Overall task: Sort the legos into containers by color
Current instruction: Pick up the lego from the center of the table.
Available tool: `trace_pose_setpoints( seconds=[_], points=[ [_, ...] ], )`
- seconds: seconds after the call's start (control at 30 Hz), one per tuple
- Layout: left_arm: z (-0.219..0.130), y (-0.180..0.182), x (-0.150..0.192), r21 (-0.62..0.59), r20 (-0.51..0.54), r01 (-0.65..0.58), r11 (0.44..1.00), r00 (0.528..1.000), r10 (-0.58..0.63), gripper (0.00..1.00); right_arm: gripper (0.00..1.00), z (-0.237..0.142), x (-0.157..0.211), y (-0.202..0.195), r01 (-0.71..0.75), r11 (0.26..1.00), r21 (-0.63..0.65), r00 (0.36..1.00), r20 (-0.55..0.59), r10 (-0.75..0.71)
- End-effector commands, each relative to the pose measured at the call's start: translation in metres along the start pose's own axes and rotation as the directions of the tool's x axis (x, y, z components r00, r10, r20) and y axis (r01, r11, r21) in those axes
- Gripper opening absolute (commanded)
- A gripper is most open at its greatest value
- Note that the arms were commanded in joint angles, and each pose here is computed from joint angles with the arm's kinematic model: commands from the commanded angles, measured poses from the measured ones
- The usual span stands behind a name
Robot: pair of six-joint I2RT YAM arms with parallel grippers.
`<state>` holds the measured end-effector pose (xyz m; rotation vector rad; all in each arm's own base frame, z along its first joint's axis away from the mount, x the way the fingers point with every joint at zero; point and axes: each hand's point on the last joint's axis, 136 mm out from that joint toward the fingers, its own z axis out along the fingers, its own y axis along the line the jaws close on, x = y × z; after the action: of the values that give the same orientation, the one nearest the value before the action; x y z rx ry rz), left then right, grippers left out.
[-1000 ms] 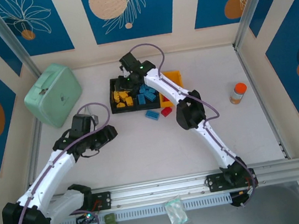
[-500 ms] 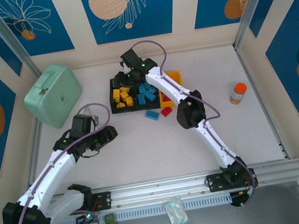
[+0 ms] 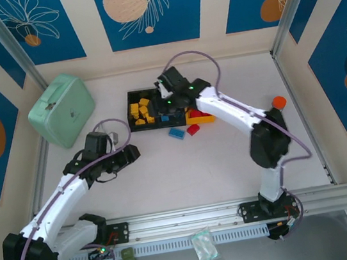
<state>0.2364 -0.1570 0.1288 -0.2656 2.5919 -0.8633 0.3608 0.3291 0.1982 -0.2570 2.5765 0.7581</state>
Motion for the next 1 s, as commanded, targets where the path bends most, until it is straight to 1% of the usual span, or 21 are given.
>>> trace_pose_setpoints(
  seconds=[0.0, 0.03, 0.13, 0.2, 0.3, 0.43, 0.57, 0.97],
  points=[
    [0.010, -0.013, 0.000, 0.026, -0.013, -0.059, 0.998, 0.998, 0.060, 0.67, 0.59, 0.000, 0.022, -0.023, -0.014, 0.999, 0.032, 1.000, 0.005, 0.014],
    [0.013, -0.016, 0.001, 0.025, -0.019, -0.065, 0.998, 0.998, 0.065, 0.67, 0.61, -0.001, 0.029, -0.028, -0.010, 0.999, 0.039, 1.000, 0.006, 0.010],
    [0.021, -0.027, 0.001, 0.028, -0.028, -0.091, 0.995, 0.995, 0.092, 0.67, 0.62, 0.004, 0.049, -0.044, 0.018, 0.998, 0.065, 1.000, -0.012, -0.017],
    [0.024, -0.034, 0.003, 0.028, -0.030, -0.110, 0.993, 0.993, 0.111, 0.67, 0.67, 0.009, 0.056, -0.052, 0.049, 0.996, 0.080, 0.999, -0.012, -0.048],
    [0.025, -0.037, 0.006, 0.021, -0.029, -0.123, 0.992, 0.992, 0.123, 0.67, 0.72, 0.021, 0.062, -0.061, 0.099, 0.990, 0.097, 0.995, -0.023, -0.097],
    [0.023, -0.033, 0.010, -0.001, -0.027, -0.121, 0.993, 0.992, 0.121, 0.67, 0.73, 0.037, 0.065, -0.073, 0.145, 0.981, 0.126, 0.989, -0.038, -0.142],
    [0.020, -0.027, 0.012, -0.019, -0.022, -0.123, 0.992, 0.992, 0.123, 0.67, 0.73, 0.049, 0.065, -0.075, 0.192, 0.971, 0.143, 0.981, -0.045, -0.187],
    [0.022, -0.021, 0.015, -0.037, -0.029, -0.124, 0.992, 0.992, 0.123, 0.67, 0.73, 0.073, 0.059, -0.096, 0.262, 0.937, 0.232, 0.965, -0.076, -0.251]
  ],
)
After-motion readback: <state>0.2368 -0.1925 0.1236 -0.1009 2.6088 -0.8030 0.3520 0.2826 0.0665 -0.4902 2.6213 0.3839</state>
